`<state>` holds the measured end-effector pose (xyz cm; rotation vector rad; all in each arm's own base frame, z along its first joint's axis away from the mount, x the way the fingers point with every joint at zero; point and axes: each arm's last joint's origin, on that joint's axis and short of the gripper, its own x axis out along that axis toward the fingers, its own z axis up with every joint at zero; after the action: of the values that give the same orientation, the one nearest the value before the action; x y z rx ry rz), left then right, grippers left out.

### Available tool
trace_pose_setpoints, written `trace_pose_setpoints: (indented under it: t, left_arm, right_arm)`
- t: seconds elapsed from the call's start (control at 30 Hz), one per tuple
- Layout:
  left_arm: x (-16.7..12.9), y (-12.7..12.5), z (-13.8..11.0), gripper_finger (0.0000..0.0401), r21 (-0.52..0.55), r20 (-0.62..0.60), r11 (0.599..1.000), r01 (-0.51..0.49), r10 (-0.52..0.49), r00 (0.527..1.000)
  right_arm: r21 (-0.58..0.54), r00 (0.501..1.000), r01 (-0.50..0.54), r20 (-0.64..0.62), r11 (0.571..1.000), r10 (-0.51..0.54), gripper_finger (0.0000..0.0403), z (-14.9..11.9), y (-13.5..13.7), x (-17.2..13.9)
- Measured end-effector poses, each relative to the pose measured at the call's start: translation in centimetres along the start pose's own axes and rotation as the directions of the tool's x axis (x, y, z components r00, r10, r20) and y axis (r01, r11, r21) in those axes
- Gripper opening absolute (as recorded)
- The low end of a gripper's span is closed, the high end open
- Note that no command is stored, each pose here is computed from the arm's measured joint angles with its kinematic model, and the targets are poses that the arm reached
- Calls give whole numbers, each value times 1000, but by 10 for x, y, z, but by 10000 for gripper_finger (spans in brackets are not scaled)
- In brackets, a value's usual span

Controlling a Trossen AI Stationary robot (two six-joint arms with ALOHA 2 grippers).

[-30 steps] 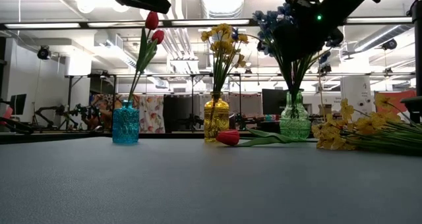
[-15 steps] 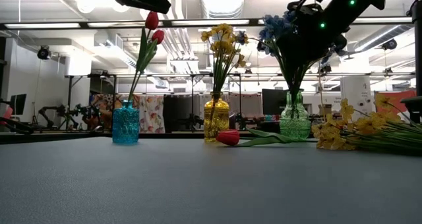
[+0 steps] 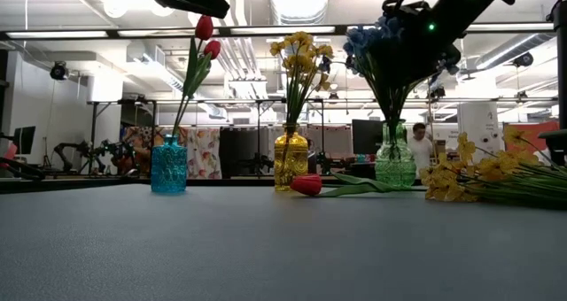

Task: Sort flowers into vase by color
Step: Put the blue flowers into the green vase

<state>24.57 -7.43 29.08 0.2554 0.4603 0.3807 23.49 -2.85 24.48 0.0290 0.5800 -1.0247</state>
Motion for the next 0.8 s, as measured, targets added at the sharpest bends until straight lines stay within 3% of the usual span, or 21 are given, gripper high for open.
trace_pose_setpoints:
  t: [0.23,0.8]
  left_arm:
    - [0,0,0,210,0,0,1000,0,0,1000]
    - [0,0,0,210,0,-1,1000,0,0,1000]
  right_arm:
    - [-3,1000,-22,-16,1000,22,211,10,-1,-5]
    - [53,990,-75,-120,996,80,254,25,-7,-17]
